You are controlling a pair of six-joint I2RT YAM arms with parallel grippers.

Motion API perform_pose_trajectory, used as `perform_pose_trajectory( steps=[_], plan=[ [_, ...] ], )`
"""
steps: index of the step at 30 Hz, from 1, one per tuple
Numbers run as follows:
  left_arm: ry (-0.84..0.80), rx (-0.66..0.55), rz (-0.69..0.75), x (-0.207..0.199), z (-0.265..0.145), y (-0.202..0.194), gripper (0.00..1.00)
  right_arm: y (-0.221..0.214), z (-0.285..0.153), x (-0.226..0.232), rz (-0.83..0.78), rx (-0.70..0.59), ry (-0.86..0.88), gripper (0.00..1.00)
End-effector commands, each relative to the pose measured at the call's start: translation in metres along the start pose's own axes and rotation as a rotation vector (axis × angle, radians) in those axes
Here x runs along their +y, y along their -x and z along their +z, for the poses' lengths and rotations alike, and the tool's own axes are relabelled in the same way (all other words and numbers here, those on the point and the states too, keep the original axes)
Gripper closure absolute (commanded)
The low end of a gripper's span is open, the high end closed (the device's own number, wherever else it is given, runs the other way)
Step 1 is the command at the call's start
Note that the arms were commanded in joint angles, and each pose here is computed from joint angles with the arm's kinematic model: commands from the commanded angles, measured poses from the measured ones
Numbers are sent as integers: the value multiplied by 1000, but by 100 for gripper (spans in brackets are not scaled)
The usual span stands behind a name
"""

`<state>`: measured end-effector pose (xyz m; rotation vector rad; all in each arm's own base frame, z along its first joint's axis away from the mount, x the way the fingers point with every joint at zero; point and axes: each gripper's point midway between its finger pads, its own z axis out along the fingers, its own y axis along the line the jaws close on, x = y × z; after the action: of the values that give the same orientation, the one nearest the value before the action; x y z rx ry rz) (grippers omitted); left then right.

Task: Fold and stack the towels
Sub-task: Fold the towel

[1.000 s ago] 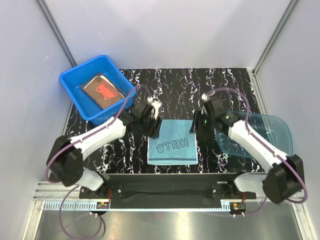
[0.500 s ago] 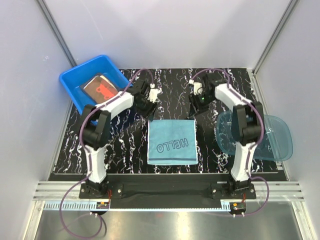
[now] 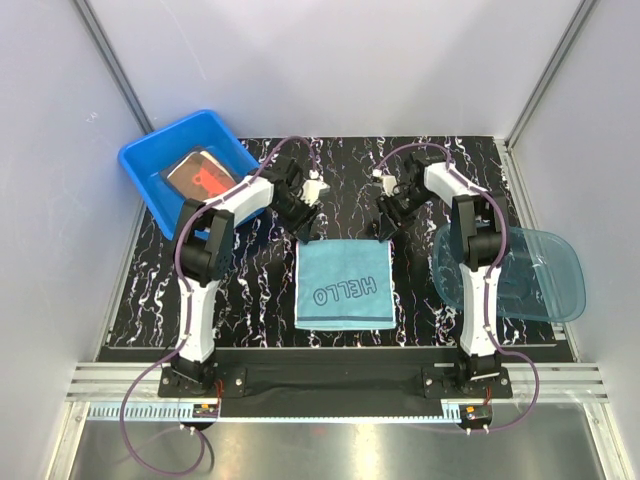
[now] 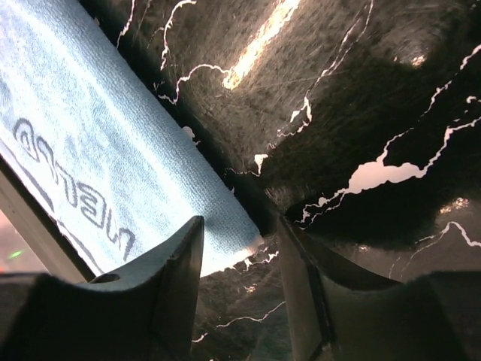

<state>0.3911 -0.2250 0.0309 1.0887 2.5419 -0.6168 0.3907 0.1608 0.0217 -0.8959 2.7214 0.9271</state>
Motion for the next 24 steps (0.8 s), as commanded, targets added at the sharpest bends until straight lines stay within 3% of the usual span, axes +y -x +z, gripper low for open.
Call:
perform_pose_trajectory(
  steps=[1,6,14,18,21,22,24],
  plan=[
    [-68,-1,41,-5,-2,3,51,-2,2,1,-52,4,62,50],
    [-79,11,45,-3,-2,-1,53,-8,4,-2,-48,6,92,55],
    [-101,20,35,-1,1,-2,64,-5,0,-11,-44,-12,90,60],
    [-86,22,33,1,3,-2,72,-5,5,-17,-40,-19,75,74],
    [-54,25,26,7,5,-5,90,-2,7,-21,-42,-33,61,94],
    [-46,24,27,9,5,-4,100,-1,7,-22,-46,-38,52,98],
    [-15,11,15,14,5,-1,100,3,5,-29,-55,-60,16,100]
  ],
)
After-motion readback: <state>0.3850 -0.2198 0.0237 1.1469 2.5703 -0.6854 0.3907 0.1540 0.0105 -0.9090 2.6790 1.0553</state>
